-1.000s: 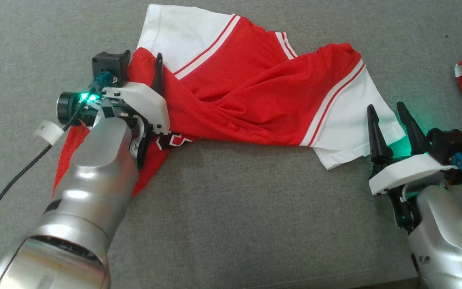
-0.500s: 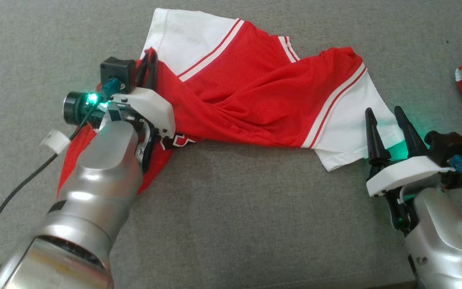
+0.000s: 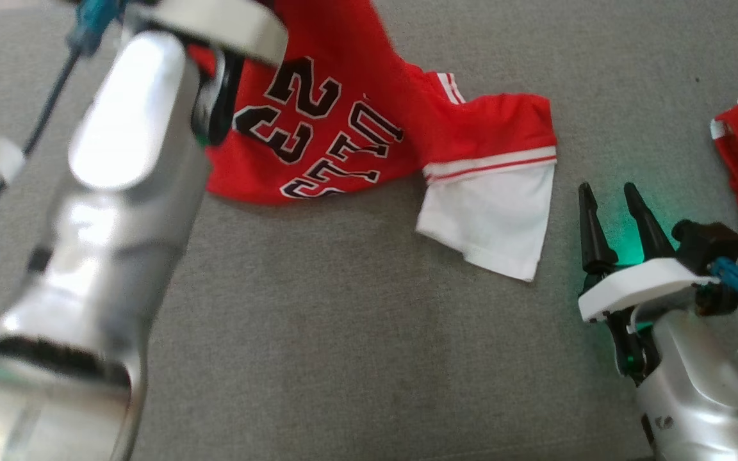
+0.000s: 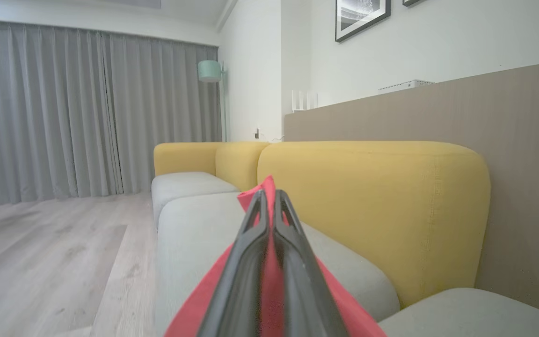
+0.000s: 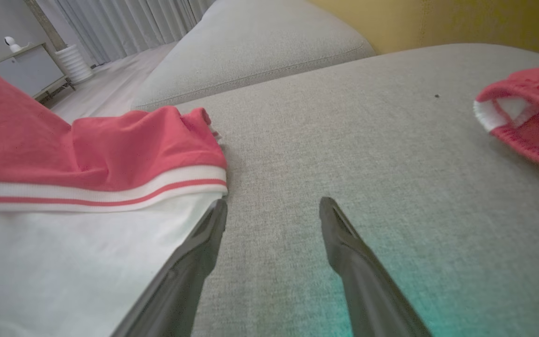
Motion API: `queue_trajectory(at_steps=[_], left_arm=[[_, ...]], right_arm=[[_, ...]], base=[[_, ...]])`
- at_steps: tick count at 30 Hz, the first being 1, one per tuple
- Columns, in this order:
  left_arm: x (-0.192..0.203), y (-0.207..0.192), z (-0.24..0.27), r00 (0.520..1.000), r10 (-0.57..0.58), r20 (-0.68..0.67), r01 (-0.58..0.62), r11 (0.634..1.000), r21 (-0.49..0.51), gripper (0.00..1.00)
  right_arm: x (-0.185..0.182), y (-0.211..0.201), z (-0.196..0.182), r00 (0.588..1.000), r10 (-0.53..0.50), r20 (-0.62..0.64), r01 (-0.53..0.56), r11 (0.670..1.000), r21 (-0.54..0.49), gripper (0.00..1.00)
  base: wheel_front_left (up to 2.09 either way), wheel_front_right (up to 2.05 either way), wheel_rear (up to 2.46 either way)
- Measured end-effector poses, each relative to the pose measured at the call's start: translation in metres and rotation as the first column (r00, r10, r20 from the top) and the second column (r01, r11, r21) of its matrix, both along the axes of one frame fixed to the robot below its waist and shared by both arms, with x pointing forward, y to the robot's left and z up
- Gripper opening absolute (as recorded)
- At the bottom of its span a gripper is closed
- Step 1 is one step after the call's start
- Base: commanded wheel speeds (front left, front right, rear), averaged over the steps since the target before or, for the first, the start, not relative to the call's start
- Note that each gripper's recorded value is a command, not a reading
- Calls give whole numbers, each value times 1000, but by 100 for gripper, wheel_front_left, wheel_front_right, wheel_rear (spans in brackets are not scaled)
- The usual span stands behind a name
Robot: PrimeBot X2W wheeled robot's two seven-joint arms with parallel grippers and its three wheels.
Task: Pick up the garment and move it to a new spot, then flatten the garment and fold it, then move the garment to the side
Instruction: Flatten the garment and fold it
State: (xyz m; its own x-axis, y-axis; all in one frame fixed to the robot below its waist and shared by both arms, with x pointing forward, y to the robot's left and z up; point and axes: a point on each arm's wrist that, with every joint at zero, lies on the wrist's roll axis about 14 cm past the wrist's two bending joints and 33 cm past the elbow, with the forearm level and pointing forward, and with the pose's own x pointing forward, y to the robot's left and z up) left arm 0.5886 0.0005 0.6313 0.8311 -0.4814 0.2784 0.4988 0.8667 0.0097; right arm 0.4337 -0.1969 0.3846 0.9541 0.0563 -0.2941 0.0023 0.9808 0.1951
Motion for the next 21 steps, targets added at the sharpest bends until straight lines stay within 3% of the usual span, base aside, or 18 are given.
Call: queue_trajectory(at_steps=[3,8,14,15,16,17,18,21], left_arm=[[-11,18,-17,999,34,-42,-36,999,-41,0],[-54,68,-92,966,132,-221,-158,982,-101,0],[-123,121,-160,884,248,-397,-321,939,-127,0],[-134,128,-171,865,264,-427,-343,932,-118,7],[-143,133,-180,849,278,-449,-358,928,-103,27],[-152,138,-188,835,290,-468,-370,925,-86,68],[-157,142,-194,822,301,-484,-385,919,-80,100],[-164,158,-196,801,347,-487,-425,903,-56,100]], right_arm=[[-3,4,-1,1000,2,-7,-2,1000,9,100],[-11,10,-5,1000,12,-23,-12,1000,19,100],[-12,21,-3,999,42,-19,-41,999,25,100],[-12,23,-1,999,46,-15,-46,999,26,100],[-12,25,1,999,52,-11,-51,998,26,100],[-12,27,3,998,59,-6,-59,998,25,100],[-12,30,5,998,67,-2,-67,997,25,100],[-12,33,10,997,78,11,-78,997,23,100]], base=[[0,0,0],[0,0,0],[0,0,0],[0,0,0],[0,0,0],[0,0,0],[0,0,0],[0,0,0]])
